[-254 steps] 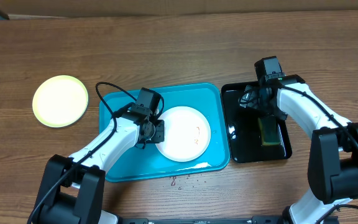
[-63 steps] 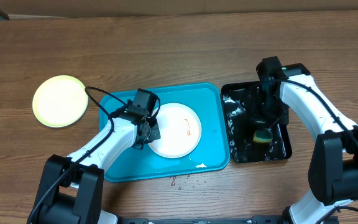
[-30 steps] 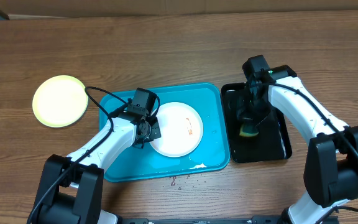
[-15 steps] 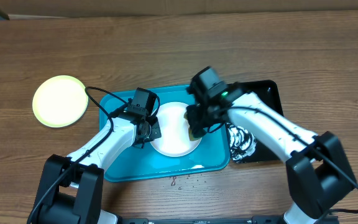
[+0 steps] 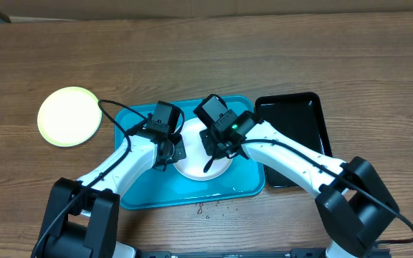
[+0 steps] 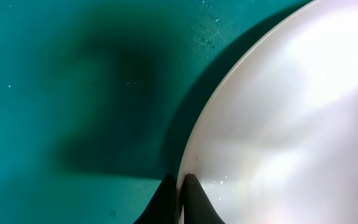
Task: Clean dirty plates on tray and stack at the side
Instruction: 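Scrub the white plate with the sponge while the left gripper holds it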
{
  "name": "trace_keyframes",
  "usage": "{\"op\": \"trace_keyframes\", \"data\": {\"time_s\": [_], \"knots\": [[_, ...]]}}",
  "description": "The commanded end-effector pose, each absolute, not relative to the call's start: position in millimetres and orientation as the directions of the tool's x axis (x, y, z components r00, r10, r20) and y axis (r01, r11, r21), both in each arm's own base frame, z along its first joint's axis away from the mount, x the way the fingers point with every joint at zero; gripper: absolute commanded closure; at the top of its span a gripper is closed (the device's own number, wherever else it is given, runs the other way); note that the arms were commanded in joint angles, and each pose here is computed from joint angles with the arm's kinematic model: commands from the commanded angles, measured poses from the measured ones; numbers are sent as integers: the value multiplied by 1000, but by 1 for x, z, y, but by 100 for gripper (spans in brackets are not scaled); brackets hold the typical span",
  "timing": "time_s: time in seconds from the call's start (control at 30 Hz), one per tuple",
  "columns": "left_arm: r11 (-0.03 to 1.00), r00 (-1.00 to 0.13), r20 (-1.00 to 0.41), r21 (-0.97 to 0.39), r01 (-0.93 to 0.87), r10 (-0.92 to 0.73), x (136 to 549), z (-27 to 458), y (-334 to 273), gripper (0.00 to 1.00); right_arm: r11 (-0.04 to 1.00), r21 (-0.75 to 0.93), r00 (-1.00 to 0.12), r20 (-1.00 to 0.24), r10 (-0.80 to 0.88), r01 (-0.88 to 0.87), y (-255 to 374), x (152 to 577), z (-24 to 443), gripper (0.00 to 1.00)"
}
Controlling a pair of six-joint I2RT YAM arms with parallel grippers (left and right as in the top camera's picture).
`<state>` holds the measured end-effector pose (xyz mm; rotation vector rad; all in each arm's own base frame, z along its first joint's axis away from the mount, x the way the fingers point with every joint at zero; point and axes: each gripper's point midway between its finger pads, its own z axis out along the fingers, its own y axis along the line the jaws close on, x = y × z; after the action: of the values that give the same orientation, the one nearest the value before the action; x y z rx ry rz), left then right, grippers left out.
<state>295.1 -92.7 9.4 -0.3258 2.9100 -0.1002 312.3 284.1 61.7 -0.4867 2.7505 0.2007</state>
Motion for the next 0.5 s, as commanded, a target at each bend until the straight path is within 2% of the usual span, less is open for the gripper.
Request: {"op": "trace_keyframes", "data": {"time_s": [0.0,0.07,0.1,0.13,0.3,0.47], "knots": [[979,-964,-179,-71,-189,-199,288,2,-89,96,943,45,-884,-365,-292,-331,279,318,58,75],[980,-964,-179,-70,-189,-198,288,2,-89,96,943,44,-886,-359,-294,-331,278,316,58,43],[980,-964,-179,-70,-189,-198,288,2,-89,96,943,42,-887,-355,-295,-330,278,315,57,34],[980,-964,-179,-70,-189,-198,288,2,-89,96,943,40,-888,-351,-296,-330,277,315,57,32],[980,-964,-179,-71,-189,-199,288,2,-89,96,946,41,-892,-348,-289,-322,276,314,57,32],[979,-964,-179,-71,-189,-199,288,2,-89,96,952,46,-902,-335,-271,-303,272,309,46,54]]}}
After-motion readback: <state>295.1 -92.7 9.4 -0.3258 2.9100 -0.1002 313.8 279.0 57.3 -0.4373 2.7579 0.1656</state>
